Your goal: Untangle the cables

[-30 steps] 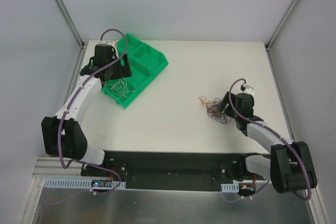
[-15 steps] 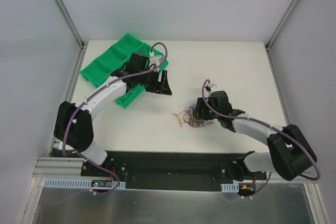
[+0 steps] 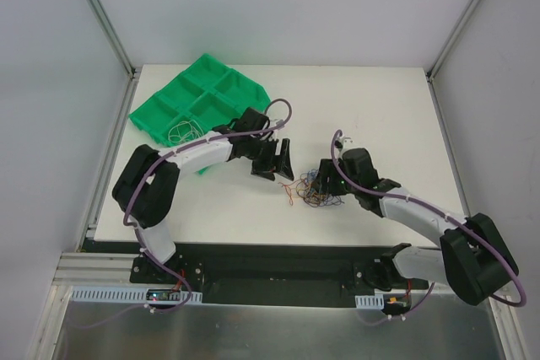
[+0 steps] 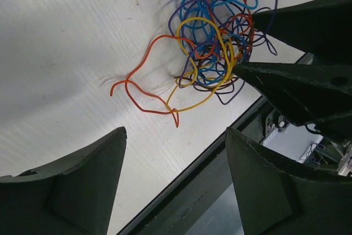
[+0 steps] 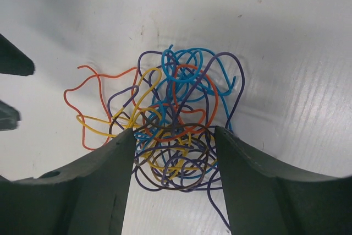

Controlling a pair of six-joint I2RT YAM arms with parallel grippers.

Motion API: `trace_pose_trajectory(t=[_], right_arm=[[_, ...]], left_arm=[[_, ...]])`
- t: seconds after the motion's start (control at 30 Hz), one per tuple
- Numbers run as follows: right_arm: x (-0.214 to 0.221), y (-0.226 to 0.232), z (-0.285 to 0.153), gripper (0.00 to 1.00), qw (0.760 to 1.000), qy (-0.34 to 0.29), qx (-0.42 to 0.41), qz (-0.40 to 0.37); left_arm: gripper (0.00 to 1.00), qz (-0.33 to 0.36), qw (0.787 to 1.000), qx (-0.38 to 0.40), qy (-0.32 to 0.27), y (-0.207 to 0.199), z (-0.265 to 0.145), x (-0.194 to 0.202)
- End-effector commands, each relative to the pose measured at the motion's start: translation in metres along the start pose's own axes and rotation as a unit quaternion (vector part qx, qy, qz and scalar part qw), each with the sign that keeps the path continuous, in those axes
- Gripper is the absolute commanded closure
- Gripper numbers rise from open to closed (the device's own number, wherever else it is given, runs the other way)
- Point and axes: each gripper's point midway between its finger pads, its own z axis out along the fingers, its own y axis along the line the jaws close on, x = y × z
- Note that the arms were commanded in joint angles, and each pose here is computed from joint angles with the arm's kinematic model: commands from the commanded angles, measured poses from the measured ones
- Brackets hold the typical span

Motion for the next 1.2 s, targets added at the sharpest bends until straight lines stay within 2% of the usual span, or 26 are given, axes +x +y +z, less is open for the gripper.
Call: trace_pose_trajectory(t=[0.0, 0.2, 0.43, 0.57, 0.67, 0.7, 0.87, 0.97, 1.17], right_arm=[[-0.010, 0.003, -0.008, 0.38, 1.000, -0.017, -0.001, -0.012], [-0.007, 0.006, -0.008, 0.37, 1.000, -0.023, -0.016, -0.005], [0.001, 0.003, -0.010, 0.37, 1.000, -0.016, -0.017, -0.015], [0.002, 0.002, -0.012, 0.37, 1.000, -0.019, -0.014, -0.015], [0.003, 0.001, -0.012, 0.35, 1.000, -0.019, -0.013, -0.011], [0.006, 0.001, -0.011, 0.34, 1.000, -0.016, -0.016, -0.010], [0.012, 0.004, -0.004, 0.24, 1.000, -0.002, -0.017, -0.020], [0.015, 0.002, 0.004, 0.23, 1.000, 0.007, -0.004, -0.017], [0.016, -0.025, 0.011, 0.34, 0.997, -0.004, 0.080, 0.010]], left_arm=[[0.30, -0.041, 0.999, -0.015, 0.010, 0.007, 0.023, 0.004], [0.43, -0.034, 0.999, -0.035, 0.003, 0.017, 0.032, -0.002], [0.44, -0.035, 0.998, -0.041, 0.015, 0.025, 0.043, 0.000], [0.49, -0.032, 0.999, -0.032, 0.030, 0.020, 0.048, 0.006], [0.64, -0.028, 0.998, -0.031, 0.038, 0.018, 0.051, 0.012], [0.72, -0.024, 0.999, -0.029, 0.037, 0.017, 0.050, 0.012], [0.99, 0.020, 0.999, -0.027, 0.011, 0.009, 0.037, 0.001], [1.00, 0.052, 0.998, -0.018, -0.008, -0.002, 0.025, -0.006], [1.00, 0.134, 0.988, -0.016, -0.069, -0.023, -0.010, -0.025]])
